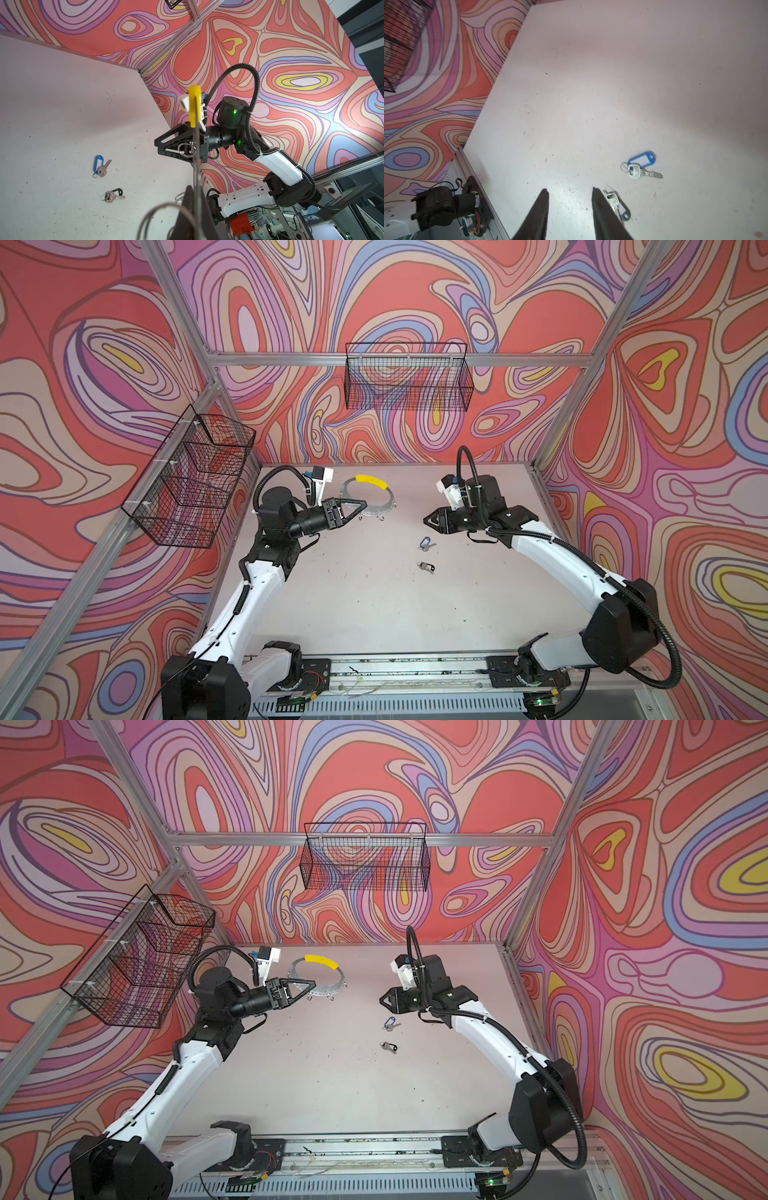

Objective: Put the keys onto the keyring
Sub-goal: 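Release the ring with the right gripper and move it toward the black-tag key, then grasp the black-tag key by its ring with the right gripper, then lift the black-tag key toward the ring held by the left gripper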

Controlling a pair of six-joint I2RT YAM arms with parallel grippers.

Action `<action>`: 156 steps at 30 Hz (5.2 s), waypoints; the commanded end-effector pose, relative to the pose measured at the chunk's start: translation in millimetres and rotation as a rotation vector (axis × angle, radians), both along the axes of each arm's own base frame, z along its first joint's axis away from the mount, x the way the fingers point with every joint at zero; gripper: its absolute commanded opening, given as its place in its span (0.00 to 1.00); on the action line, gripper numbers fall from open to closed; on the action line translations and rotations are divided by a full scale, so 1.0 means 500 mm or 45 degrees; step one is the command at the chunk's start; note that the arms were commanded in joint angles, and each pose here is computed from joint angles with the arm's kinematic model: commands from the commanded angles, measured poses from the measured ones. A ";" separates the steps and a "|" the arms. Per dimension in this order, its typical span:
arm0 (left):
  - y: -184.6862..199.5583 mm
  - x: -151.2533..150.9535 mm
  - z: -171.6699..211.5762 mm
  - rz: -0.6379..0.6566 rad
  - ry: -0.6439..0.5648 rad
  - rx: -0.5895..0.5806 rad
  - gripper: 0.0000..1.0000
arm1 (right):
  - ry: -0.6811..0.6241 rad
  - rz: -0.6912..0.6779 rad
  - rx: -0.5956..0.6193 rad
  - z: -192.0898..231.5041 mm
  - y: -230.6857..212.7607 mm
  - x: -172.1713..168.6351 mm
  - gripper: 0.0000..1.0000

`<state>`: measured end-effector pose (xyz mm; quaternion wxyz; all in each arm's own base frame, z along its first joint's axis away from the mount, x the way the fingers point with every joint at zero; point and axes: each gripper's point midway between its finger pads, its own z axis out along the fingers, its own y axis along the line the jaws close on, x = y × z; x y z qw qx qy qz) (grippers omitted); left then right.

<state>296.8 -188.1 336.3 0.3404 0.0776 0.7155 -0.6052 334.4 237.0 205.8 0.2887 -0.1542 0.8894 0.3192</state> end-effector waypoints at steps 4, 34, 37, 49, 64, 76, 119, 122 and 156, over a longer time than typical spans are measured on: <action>0.000 0.005 0.029 -0.013 -0.080 -0.006 0.00 | 0.000 0.009 -0.220 -0.092 0.000 -0.027 0.38; 0.017 0.021 -0.015 0.043 0.010 -0.041 0.00 | 0.064 0.136 -0.616 -0.334 0.015 -0.060 0.31; 0.018 0.020 -0.014 0.045 0.010 -0.042 0.00 | 0.056 0.144 -0.650 -0.344 0.012 -0.054 0.30; 0.021 0.022 -0.017 0.047 0.020 -0.041 0.00 | 0.005 0.150 -0.659 -0.336 0.018 -0.035 0.25; 0.025 0.018 -0.022 0.046 0.044 -0.017 0.00 | 0.022 0.195 -0.646 -0.345 0.027 -0.041 0.20; 0.027 0.018 -0.025 0.052 0.057 -0.013 0.00 | 0.069 0.205 -0.674 -0.376 0.019 -0.053 0.21; 0.035 0.011 -0.033 0.070 0.076 0.011 0.00 | 0.051 0.194 -0.651 -0.347 0.012 -0.065 0.19; 0.035 0.011 -0.033 0.070 0.076 0.012 0.00 | 0.056 0.200 -0.644 -0.349 0.015 -0.065 0.18; 0.059 0.005 -0.006 0.194 0.082 0.040 0.00 | -0.145 0.171 -0.523 -0.216 0.030 -0.058 0.00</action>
